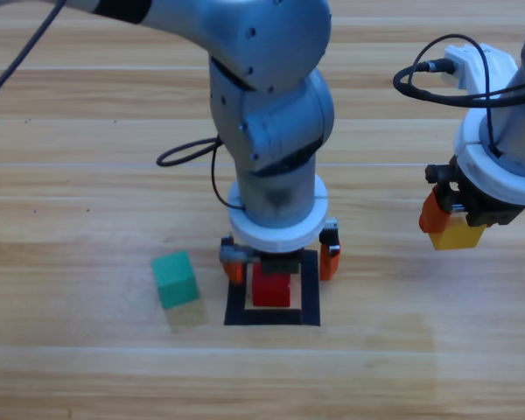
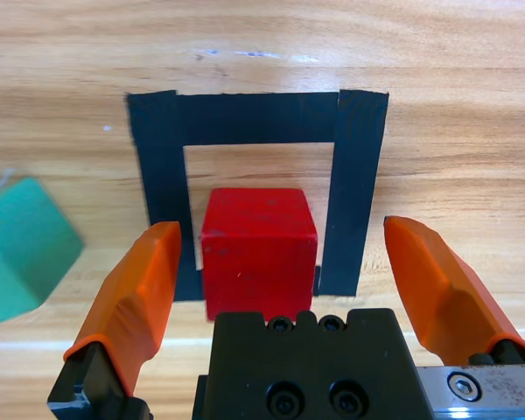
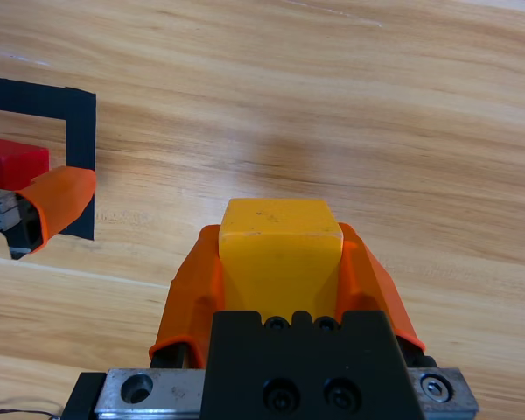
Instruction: Stack the blocks in the rectangular block: red at the bottom, yellow in the middle, green on top
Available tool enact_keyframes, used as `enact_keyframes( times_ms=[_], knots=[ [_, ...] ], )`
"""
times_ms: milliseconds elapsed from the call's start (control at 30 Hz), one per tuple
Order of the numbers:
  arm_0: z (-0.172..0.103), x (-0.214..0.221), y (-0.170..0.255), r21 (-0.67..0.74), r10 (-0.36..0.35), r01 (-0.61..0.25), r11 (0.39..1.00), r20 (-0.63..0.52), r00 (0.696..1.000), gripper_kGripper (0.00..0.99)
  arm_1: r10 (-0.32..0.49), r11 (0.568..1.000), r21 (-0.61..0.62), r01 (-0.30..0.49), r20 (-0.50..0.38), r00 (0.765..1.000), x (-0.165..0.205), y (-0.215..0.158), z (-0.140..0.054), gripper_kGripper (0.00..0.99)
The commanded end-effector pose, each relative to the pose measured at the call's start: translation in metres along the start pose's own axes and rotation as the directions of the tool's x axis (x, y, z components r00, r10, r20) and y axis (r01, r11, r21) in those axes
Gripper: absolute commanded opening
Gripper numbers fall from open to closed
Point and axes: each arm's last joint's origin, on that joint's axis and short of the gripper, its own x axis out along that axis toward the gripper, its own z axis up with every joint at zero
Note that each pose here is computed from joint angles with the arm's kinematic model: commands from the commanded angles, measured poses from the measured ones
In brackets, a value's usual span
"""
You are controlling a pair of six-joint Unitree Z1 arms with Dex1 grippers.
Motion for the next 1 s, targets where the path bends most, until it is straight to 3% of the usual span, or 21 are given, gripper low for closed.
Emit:
enact_keyframes(
  times_ms=[33, 167, 300, 433, 633, 767, 1000],
  knots=[
    [0.002, -0.073, -0.005, 0.013, -0.037, 0.036, 0.999, 0.084, 0.996, 0.99, 0.008, 1.0, 0.019, -0.009, 0.028, 1.0, -0.01, 0.003, 0.0, 0.0],
    [0.016, -0.138, 0.013, -0.032, -0.041, 0.047, 0.998, 0.161, 0.986, 0.99, 0.012, 1.0, 0.023, -0.013, 0.034, 0.999, -0.014, 0.007, -0.001, 0.0],
    [0.011, -0.191, 0.067, -0.092, -0.022, 0.044, 0.995, 0.231, 0.973, 0.99, 0.009, 0.999, 0.03, -0.009, 0.026, 1.0, -0.017, 0.016, -0.002, 0.0],
    [-0.012, -0.234, 0.138, -0.142, 0.02, 0.027, 0.99, 0.319, 0.948, 0.99, -0.003, 1.0, 0.021, 0.004, -0.006, 1.0, -0.011, 0.038, -0.003, 0.0],
    [-0.071, -0.302, 0.236, -0.096, -0.037, 0.098, 0.991, 0.501, 0.865, 0.989, -0.006, 1.0, 0.01, 0.006, -0.056, 0.998, 0.008, 0.084, 0.005, 0.0],
    [-0.103, -0.316, 0.28, -0.04, -0.073, 0.114, 0.993, 0.554, 0.829, 0.99, -0.018, 1.0, -0.006, 0.018, -0.083, 0.996, 0.025, 0.115, 0.007, 0.0],
    [-0.132, -0.29, 0.313, 0.047, -0.105, 0.095, 0.994, 0.557, 0.824, 0.99, -0.016, 1.0, -0.006, 0.016, -0.092, 0.996, 0.041, 0.145, 0.003, 0.0]
  ],
)
